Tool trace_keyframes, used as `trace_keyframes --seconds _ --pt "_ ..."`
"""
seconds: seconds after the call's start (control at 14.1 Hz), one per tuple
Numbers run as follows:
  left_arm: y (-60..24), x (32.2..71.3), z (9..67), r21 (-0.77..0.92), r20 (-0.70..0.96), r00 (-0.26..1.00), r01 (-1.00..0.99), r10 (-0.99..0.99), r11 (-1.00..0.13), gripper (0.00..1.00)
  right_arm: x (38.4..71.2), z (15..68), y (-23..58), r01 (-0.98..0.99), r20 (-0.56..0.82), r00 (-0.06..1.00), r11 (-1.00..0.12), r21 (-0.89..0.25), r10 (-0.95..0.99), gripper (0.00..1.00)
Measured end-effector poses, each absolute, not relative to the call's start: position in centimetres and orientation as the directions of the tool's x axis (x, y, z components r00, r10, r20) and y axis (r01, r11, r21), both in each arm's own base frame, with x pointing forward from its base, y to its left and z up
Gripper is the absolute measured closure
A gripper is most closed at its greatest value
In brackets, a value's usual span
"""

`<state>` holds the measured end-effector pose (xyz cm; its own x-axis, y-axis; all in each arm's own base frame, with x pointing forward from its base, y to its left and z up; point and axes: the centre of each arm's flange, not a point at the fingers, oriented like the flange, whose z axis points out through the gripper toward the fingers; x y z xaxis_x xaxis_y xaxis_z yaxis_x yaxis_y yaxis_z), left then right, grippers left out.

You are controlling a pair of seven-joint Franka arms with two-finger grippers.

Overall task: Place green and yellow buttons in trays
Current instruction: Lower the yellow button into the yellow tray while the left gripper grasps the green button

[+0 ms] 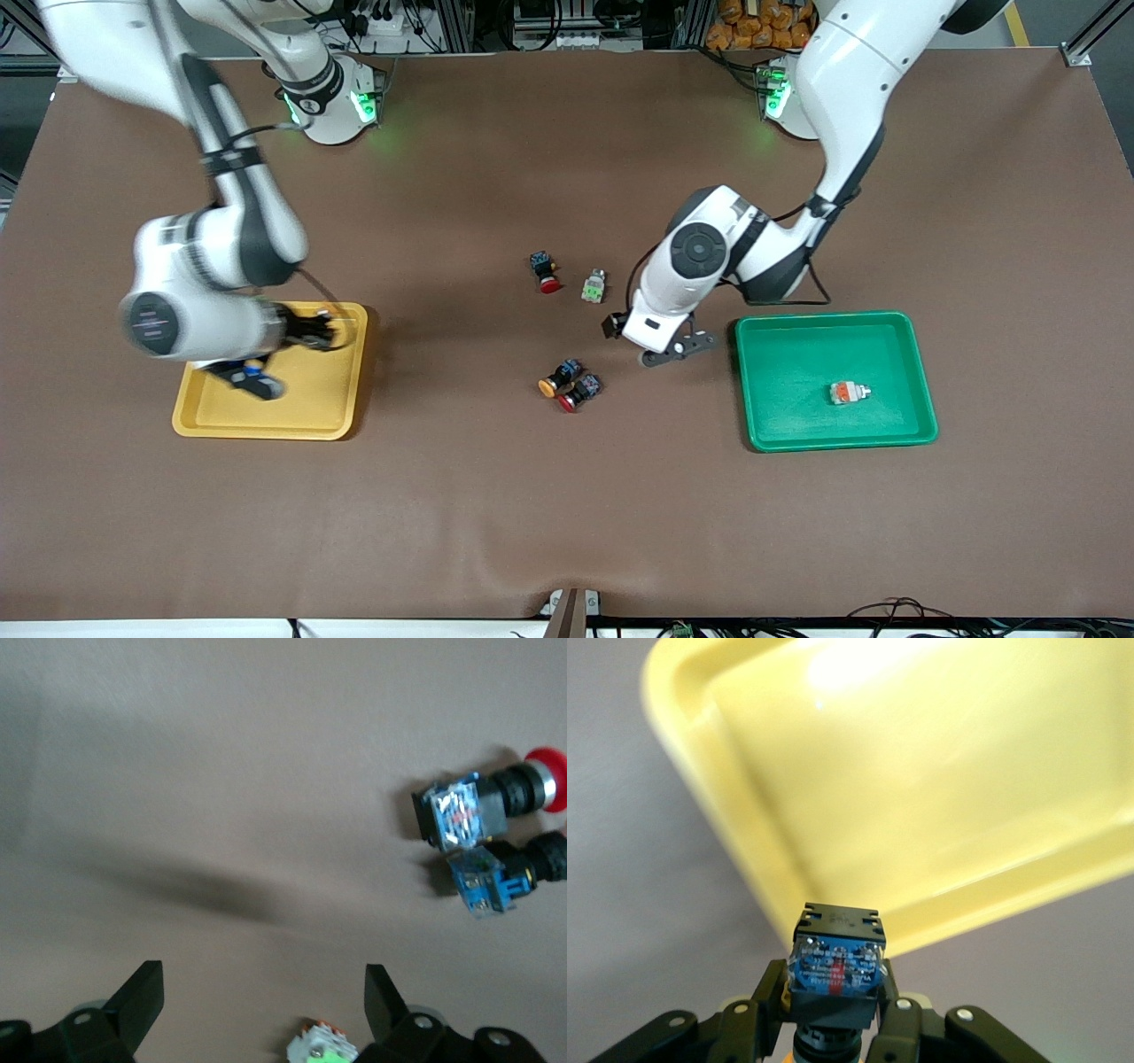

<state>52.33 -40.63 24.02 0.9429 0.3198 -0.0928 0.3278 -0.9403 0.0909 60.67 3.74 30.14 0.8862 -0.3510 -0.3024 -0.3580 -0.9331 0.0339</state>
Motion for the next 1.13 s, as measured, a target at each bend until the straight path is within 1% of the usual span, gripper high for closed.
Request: trace_keyframes --seconds 0.14,0.28,0.43,0.64,0.92,1.06,1.13 --pt "-41.7 51.4 23.6 0.085 -0.101 0.938 0.34 0.331 -0.937 0.0 61.2 30.3 -3.0 -0.297 -0.291 0.914 -0.955 -0.005 -0.283 0.56" --pt "-42.2 50.9 22.9 0.074 -0.112 0.93 0.359 0.35 -0.93 0.0 61.5 29.9 -7.7 -0.246 -0.27 0.931 -0.969 0.031 -0.245 0.56" --pt "-42.4 50.5 22.1 0.065 -0.122 0.927 0.363 0.353 -0.93 0.0 62.0 28.2 -10.2 -0.209 -0.247 0.944 -0.976 0.061 -0.217 0.56" --pt "-43.8 49.1 21.3 0.049 -0.135 0.915 0.389 0.379 -0.92 0.0 62.3 24.0 -10.6 -0.18 -0.254 0.949 -0.982 0.054 -0.188 0.56" --pt "-46.3 46.5 20.2 0.031 -0.148 0.919 0.375 0.366 -0.927 0.0 62.5 20.8 -9.4 -0.162 -0.27 0.948 -0.986 0.043 -0.168 0.56" --pt "-46.8 45.9 19.8 0.026 -0.152 0.921 0.366 0.358 -0.93 0.0 62.4 19.8 -9.1 -0.163 -0.282 0.945 -0.986 0.036 -0.166 0.55" --pt "-46.9 45.6 19.5 0.021 -0.151 0.925 0.357 0.35 -0.934 0.0 62.4 19.5 -8.9 -0.164 -0.283 0.945 -0.986 0.033 -0.166 0.48"
